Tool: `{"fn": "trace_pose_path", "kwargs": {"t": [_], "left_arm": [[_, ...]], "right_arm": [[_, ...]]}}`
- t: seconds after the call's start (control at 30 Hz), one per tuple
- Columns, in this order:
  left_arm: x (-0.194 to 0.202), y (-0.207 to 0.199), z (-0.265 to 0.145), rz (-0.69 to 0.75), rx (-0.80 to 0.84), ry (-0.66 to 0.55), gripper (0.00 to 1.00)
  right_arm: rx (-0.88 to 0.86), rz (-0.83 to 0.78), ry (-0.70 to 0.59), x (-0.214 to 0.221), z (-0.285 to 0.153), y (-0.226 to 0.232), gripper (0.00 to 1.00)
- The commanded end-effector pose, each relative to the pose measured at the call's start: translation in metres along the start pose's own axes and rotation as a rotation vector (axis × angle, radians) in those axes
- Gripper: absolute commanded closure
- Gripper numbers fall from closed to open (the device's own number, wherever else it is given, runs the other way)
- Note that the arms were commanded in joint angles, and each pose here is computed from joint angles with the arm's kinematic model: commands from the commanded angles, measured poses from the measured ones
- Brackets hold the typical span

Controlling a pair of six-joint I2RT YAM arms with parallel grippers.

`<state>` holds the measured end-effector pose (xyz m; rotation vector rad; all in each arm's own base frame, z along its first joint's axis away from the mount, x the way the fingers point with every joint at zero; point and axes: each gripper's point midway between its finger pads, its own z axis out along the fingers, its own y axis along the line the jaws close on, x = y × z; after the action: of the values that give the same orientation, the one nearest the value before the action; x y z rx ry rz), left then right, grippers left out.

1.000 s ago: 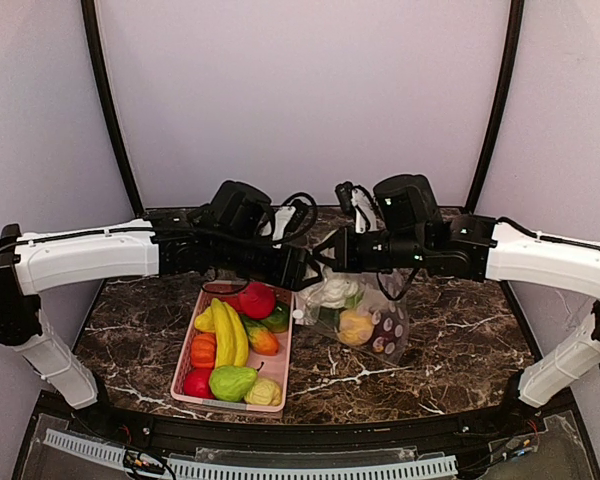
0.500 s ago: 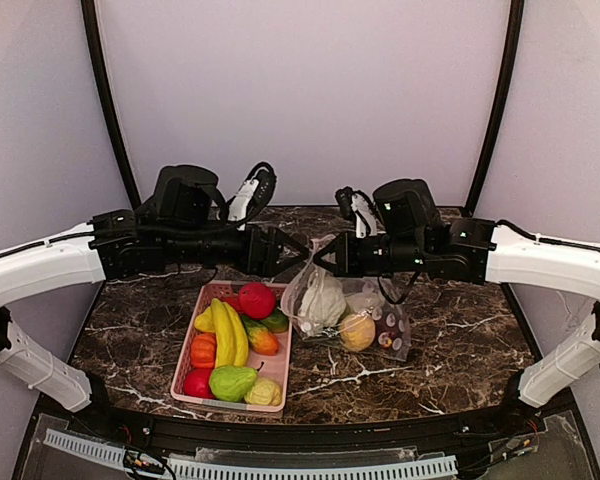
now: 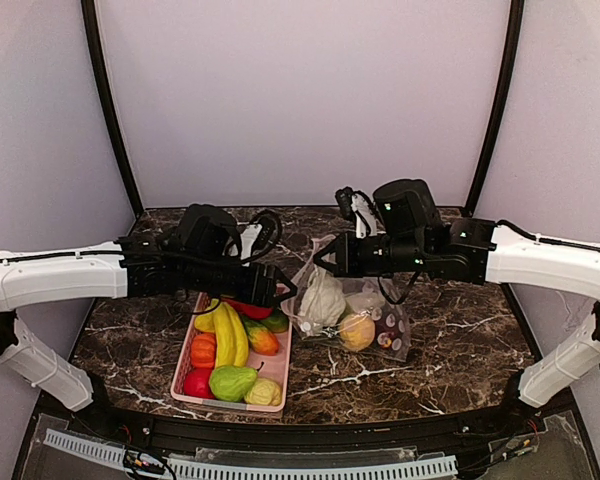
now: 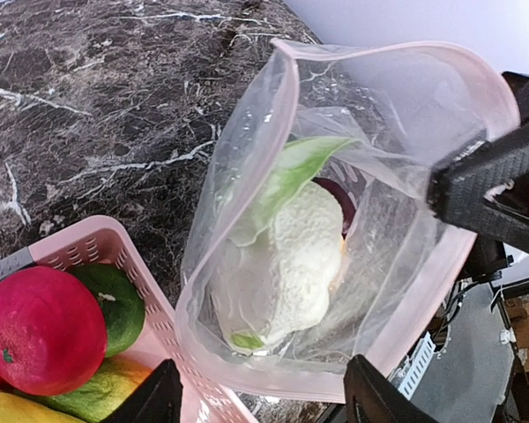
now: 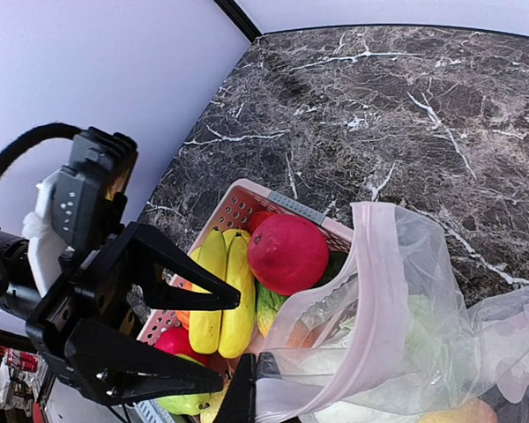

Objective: Place the food in the zip-top bag and seal the zipper
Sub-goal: Adjust the zipper food storage bag at the center of the board.

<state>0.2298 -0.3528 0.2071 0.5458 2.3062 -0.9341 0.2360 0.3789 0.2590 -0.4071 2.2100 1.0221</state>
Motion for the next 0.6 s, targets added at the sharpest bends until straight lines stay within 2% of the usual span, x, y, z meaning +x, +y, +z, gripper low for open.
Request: {"fn": "trace_pose_path", "kwargs": {"t": [0.0,0.57], "left_arm": [[0.006,0.012,0.012,-0.041,-0.012,0.011,0.39],[0.021,0.029,0.036,-0.068,-0.051,0.069,0.66]], "right_arm": [[-0.051,-0.014,-0.051,-0.012,-0.012,0.013,1.00],[-0.047,-0.016,-0.057,-0.014,-0.015,0.012,1.00]]}}
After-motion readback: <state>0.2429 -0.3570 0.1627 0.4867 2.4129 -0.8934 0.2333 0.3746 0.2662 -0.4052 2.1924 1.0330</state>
